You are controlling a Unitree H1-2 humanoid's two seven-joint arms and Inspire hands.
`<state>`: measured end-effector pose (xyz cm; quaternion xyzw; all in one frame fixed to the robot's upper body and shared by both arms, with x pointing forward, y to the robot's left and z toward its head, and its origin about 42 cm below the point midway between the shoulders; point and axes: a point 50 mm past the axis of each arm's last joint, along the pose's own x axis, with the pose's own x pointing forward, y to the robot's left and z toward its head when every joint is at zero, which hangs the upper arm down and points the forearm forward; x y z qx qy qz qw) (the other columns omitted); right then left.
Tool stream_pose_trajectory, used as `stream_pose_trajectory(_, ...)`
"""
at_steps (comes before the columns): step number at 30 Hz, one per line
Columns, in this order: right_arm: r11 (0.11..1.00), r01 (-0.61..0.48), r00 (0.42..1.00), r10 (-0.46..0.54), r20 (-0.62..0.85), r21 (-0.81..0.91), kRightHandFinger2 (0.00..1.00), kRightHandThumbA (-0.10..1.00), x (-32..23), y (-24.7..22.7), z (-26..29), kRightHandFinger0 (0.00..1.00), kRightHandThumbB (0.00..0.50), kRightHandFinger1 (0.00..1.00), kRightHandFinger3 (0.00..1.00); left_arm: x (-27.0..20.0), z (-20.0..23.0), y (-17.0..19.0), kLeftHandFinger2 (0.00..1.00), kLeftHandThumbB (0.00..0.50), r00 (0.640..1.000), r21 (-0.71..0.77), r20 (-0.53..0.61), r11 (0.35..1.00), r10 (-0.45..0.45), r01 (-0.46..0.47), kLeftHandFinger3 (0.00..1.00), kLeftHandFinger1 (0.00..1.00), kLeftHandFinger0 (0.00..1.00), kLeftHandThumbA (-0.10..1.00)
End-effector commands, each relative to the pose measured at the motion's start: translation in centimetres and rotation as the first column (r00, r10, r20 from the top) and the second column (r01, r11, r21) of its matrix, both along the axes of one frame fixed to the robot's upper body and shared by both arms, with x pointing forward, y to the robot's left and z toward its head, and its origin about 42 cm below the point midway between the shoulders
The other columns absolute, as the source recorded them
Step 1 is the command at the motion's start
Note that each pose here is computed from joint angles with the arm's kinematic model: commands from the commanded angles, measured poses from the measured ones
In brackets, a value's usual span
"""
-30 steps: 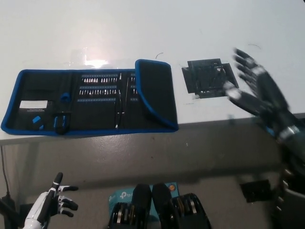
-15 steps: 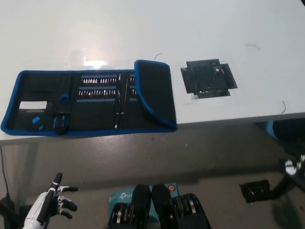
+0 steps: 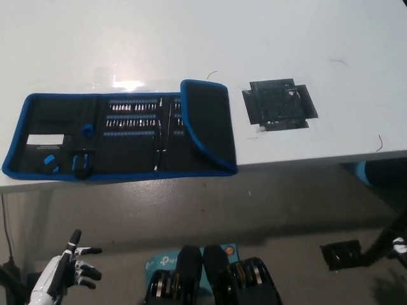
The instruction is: The robot uses its right hand to lift an edge of the toolkit kept in middle of the desk and make one fold in it
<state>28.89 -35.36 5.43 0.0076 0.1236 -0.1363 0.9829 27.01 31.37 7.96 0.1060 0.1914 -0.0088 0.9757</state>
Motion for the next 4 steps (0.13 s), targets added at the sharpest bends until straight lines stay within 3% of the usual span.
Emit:
stream_pose_trajectory(1, 0.997, 0.068, 0.993, -0.064, 0.095, -0.036, 0.61, 0.42, 0.8, -1.22, 1.26, 0.34, 0.203, 0.44, 0.95, 0.09, 0.83, 0.81, 0.36, 0.5, 0.999, 0.022, 0.046, 1.0, 0.002, -0.003, 0.61, 0.44, 0.43, 1.0)
stream_pose_trajectory(4, 0.997, 0.049, 0.994, -0.044, 0.099, -0.051, 0.58, 0.4, 0.81, -1.11, 1.37, 0.32, 0.201, 0.41, 0.93, 0.01, 0.83, 0.87, 0.38, 0.497, 0.999, 0.026, 0.046, 1.0, 0.003, -0.005, 0.61, 0.45, 0.43, 1.0)
